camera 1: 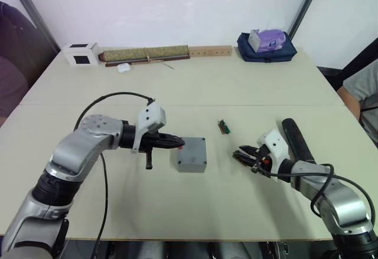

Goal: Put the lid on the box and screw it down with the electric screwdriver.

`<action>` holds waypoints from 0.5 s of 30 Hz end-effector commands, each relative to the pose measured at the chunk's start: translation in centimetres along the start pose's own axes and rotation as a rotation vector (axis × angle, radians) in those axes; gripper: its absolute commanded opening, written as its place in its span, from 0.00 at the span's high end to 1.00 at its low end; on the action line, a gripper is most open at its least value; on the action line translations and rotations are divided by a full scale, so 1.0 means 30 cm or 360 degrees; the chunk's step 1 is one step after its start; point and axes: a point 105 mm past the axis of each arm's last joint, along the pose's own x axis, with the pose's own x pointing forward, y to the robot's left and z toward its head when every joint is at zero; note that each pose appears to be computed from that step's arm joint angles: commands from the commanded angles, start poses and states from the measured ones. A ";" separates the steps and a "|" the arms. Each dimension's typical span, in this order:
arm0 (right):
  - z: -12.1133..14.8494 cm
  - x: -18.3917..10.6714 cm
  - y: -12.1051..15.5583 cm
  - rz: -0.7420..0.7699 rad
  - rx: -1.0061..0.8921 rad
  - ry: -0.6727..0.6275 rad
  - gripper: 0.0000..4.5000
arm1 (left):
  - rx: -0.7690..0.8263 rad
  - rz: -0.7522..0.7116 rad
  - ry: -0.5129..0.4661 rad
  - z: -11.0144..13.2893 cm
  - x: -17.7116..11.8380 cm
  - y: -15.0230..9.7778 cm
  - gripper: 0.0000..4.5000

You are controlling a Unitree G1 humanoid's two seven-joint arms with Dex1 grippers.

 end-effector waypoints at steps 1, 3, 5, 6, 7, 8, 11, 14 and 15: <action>0.030 0.002 -0.003 -0.0001 -0.0044 -0.0050 0.98 | 0.0061 0.0003 -0.0002 0.014 -0.003 -0.004 1.00; 0.027 0.003 -0.003 0.0000 -0.0047 -0.0044 0.98 | 0.0062 0.0005 0.0000 0.012 -0.004 -0.002 1.00; 0.023 0.002 -0.003 -0.0001 -0.0047 -0.0038 0.98 | 0.0061 0.0010 0.0001 0.011 -0.006 0.001 1.00; 0.022 0.001 -0.003 0.0001 -0.0047 -0.0038 0.98 | 0.0059 0.0013 0.0000 0.011 -0.007 0.002 1.00; 0.024 -0.001 -0.004 -0.0001 -0.0049 -0.0041 0.98 | 0.0057 0.0016 -0.0003 0.011 -0.009 0.003 1.00; 0.028 -0.002 -0.004 -0.0001 -0.0052 -0.0044 0.98 | 0.0052 0.0019 -0.0006 0.011 -0.010 0.005 1.00; 0.036 -0.010 -0.008 -0.0004 -0.0074 -0.0054 0.98 | 0.0044 0.0019 -0.0020 0.016 -0.011 0.004 1.00; 0.045 -0.013 -0.013 -0.0009 -0.0102 -0.0058 0.98 | 0.0040 0.0021 -0.0029 0.021 -0.011 0.009 1.00; 0.047 -0.014 -0.014 -0.0009 -0.0104 -0.0059 0.98 | 0.0040 0.0022 -0.0029 0.021 -0.012 0.010 1.00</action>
